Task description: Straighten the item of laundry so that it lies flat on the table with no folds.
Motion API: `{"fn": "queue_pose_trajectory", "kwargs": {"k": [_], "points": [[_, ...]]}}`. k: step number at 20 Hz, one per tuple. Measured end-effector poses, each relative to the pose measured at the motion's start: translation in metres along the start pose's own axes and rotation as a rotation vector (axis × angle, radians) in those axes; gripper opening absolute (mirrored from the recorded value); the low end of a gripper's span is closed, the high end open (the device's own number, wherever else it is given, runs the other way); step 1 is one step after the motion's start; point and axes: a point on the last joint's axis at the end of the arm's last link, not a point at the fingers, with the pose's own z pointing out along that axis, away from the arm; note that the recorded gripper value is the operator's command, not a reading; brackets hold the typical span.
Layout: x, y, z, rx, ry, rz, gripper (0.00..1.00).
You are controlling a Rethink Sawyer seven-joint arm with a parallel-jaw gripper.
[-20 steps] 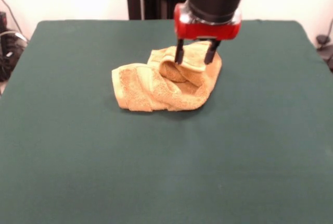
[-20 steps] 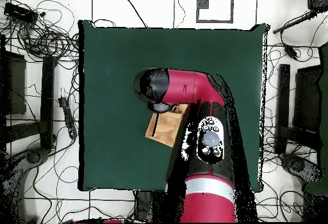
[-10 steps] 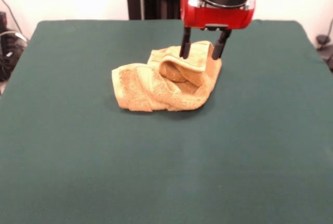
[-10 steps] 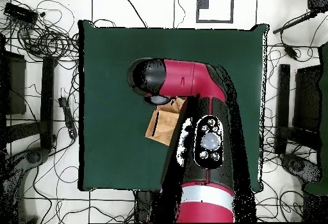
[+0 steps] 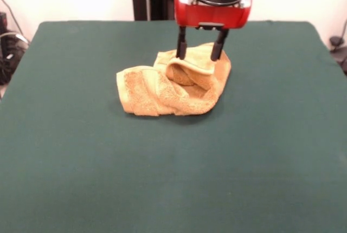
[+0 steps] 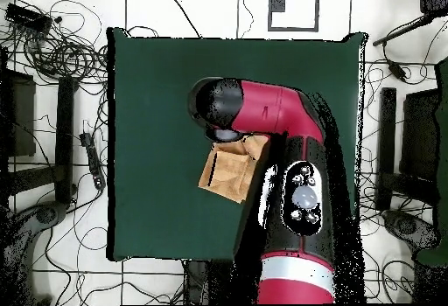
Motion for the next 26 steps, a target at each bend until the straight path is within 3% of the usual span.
{"fn": "queue_pose_trajectory", "kwargs": {"k": [4, 11, 26], "points": [[0.001, -0.028, 0.001, -0.030, -0.036, 0.061, 1.00], [0.005, -0.066, 0.015, -0.023, -0.094, 0.119, 1.00], [0.007, -0.063, 0.020, -0.018, -0.112, 0.114, 1.00]]}}
